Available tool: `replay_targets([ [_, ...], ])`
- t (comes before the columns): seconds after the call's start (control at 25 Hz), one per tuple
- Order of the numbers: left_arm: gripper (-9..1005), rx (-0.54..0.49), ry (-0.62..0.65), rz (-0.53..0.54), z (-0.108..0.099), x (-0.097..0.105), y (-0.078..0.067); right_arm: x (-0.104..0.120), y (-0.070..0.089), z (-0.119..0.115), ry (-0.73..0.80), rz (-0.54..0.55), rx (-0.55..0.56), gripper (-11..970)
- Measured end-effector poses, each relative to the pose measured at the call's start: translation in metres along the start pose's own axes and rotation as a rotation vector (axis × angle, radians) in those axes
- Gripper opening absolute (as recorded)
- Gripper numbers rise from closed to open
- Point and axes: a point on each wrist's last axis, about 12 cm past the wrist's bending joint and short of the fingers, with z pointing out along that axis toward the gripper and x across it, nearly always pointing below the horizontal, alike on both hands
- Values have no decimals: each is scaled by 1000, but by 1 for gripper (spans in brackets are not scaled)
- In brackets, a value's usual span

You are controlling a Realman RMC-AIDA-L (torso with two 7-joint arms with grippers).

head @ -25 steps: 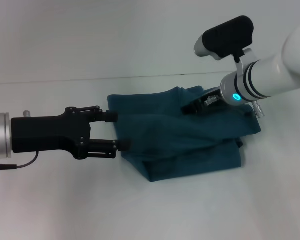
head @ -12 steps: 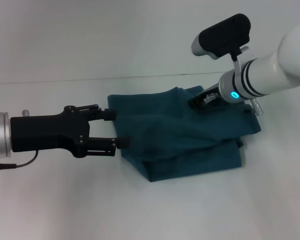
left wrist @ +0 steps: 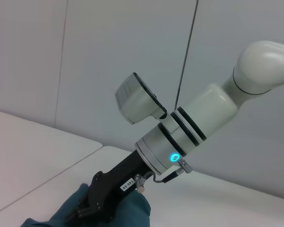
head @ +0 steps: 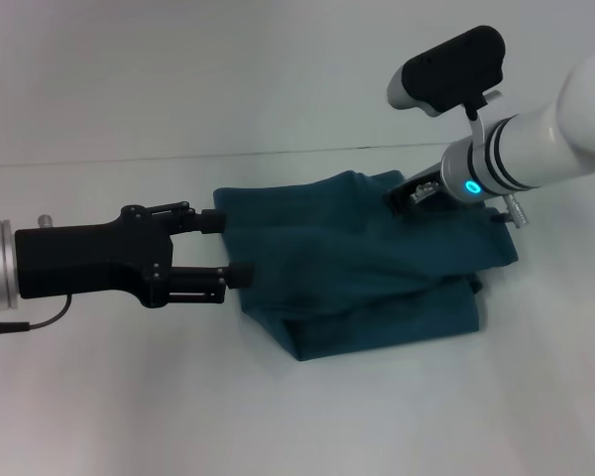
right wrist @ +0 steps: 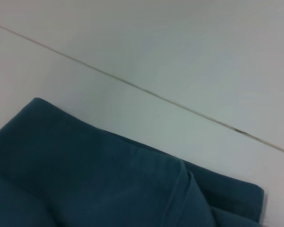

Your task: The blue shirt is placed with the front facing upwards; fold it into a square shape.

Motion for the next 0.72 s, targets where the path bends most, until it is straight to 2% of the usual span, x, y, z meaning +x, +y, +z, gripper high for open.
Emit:
replay_targets([
  [0.08,865,0,0,2,0,0,0,1,0,0,2,1,-1,32],
  [0.28,865,-5,-1,1,1,1,0,-2,5,0,9,-32,-8,54],
  [0.52,864,-8,0,-6,0,3,0,-6,6,-8,3,-44,-14,257],
  [0.72,864,-9,-2,-11,0,4,-1,-3,11,-12,20,-58,-25,307],
])
